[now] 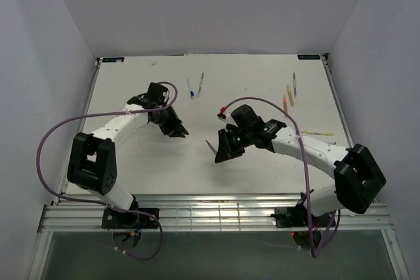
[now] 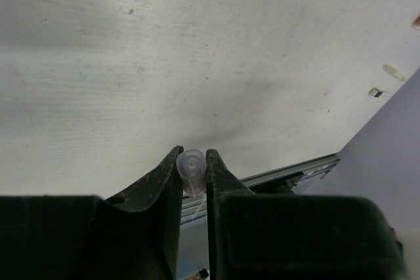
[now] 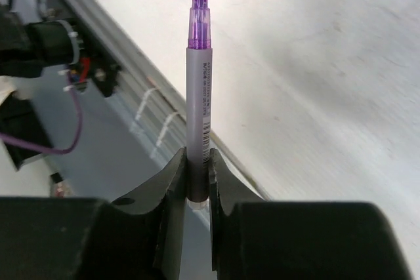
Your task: Open the pen caps
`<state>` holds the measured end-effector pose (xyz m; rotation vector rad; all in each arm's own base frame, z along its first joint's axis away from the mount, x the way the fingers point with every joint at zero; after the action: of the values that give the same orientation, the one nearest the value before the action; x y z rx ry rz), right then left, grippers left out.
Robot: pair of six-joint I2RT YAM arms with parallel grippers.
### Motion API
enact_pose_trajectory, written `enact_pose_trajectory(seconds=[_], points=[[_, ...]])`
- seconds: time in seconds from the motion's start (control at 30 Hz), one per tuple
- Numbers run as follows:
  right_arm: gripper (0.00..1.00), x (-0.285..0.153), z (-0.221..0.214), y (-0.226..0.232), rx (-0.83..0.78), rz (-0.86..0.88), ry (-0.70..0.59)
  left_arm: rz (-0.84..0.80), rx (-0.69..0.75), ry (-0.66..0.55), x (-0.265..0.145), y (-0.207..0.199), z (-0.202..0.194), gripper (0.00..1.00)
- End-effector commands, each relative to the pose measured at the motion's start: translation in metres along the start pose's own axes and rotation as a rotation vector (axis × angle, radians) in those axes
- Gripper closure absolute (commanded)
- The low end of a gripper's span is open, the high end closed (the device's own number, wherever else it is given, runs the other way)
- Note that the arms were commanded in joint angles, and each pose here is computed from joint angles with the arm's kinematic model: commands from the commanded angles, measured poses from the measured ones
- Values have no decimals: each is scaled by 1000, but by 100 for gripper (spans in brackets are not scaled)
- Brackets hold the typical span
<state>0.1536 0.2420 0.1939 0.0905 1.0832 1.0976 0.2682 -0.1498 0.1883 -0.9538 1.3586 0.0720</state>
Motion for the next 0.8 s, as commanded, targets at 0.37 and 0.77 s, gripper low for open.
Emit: enact_pose_trajectory(seconds=[0.37, 0.77], points=[[92, 47, 14, -79, 13, -463, 80, 217, 121, 128, 35, 40, -27, 100], [92, 67, 11, -99, 46, -558, 118, 412, 155, 118, 61, 57, -25, 98]])
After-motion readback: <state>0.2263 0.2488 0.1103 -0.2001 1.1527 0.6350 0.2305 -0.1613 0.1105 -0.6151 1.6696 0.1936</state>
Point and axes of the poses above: each gripper's point midway between its finger pads, its own x axis out along the fingers, its own y axis along the line the jaws close on, z = x × y, the point moved 10 cm from there along -x, back along the fingers, and after that the axes turned 13 degrees about -x, right-handed, at the moved point
